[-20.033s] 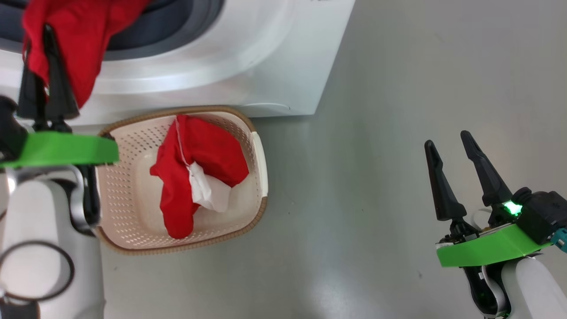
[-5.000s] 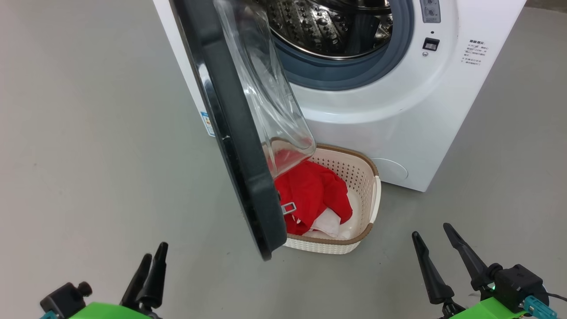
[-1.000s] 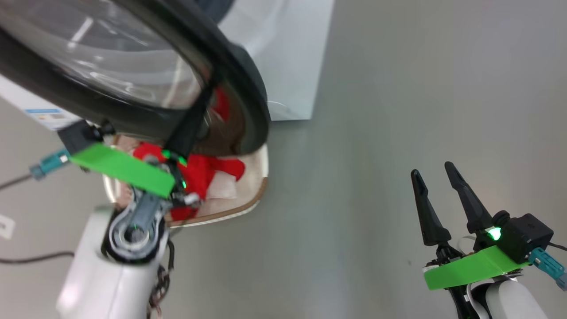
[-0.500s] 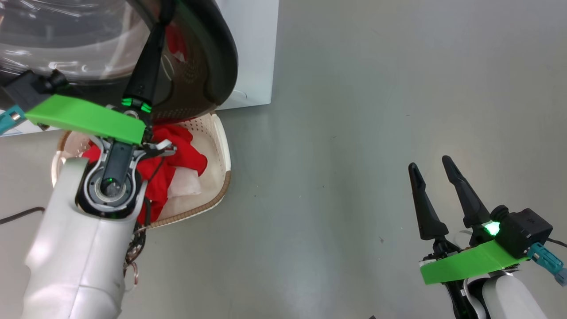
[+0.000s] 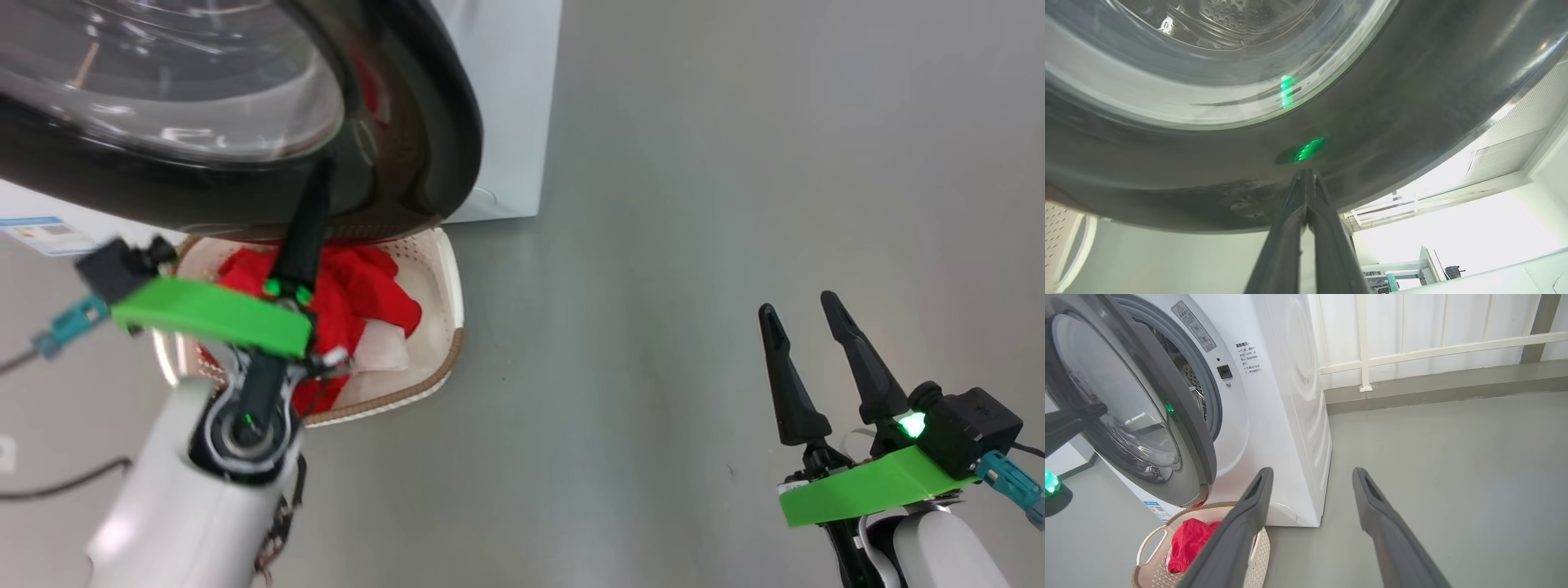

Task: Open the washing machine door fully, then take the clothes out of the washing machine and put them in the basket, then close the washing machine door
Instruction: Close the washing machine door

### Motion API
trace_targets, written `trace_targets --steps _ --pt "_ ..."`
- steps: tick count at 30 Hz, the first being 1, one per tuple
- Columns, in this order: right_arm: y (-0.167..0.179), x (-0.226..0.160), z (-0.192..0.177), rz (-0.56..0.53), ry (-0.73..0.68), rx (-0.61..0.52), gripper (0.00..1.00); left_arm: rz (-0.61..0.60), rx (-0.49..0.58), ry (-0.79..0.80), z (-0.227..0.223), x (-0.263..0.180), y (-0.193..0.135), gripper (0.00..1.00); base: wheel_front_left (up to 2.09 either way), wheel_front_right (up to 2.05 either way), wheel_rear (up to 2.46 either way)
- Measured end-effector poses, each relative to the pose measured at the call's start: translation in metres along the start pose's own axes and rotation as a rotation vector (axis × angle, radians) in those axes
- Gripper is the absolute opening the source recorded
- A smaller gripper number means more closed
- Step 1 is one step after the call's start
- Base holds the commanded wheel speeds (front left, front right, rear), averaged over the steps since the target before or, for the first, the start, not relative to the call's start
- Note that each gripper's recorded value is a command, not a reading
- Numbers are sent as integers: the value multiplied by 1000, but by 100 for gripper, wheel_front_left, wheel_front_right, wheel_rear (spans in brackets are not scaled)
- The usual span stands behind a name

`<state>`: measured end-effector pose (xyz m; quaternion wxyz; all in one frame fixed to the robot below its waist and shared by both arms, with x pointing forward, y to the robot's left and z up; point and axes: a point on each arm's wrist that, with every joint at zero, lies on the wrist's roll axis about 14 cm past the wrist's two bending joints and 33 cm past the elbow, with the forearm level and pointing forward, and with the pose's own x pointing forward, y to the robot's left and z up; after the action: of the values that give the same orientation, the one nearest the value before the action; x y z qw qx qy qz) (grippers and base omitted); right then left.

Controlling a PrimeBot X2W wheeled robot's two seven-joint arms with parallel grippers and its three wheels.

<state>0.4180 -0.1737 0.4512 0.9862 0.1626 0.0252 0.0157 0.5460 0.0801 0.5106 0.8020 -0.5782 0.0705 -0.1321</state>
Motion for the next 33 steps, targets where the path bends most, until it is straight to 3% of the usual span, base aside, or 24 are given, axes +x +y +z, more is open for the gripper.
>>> trace_targets --steps 4,5,7,9,10,15,33 --pt "7 2 2 24 -7 0 100 46 11 -33 3 -21 13 44 0 0 0" --pt "9 2 3 28 -8 1 100 58 16 -43 5 -27 17 44 0 0 0" --pt "10 -1 3 32 -6 1 100 83 31 -53 7 -39 24 55 0 0 0" --pt "11 -4 2 35 -2 0 100 110 45 -62 8 -53 33 85 0 0 0" --pt "12 -5 2 39 0 -1 100 125 49 -67 8 -59 37 93 0 0 0" --pt "19 -6 6 60 -12 -2 100 188 79 -86 10 -90 55 100 0 0 0" --pt "14 -24 2 48 10 -12 100 350 274 -143 30 -166 98 100 0 0 0"
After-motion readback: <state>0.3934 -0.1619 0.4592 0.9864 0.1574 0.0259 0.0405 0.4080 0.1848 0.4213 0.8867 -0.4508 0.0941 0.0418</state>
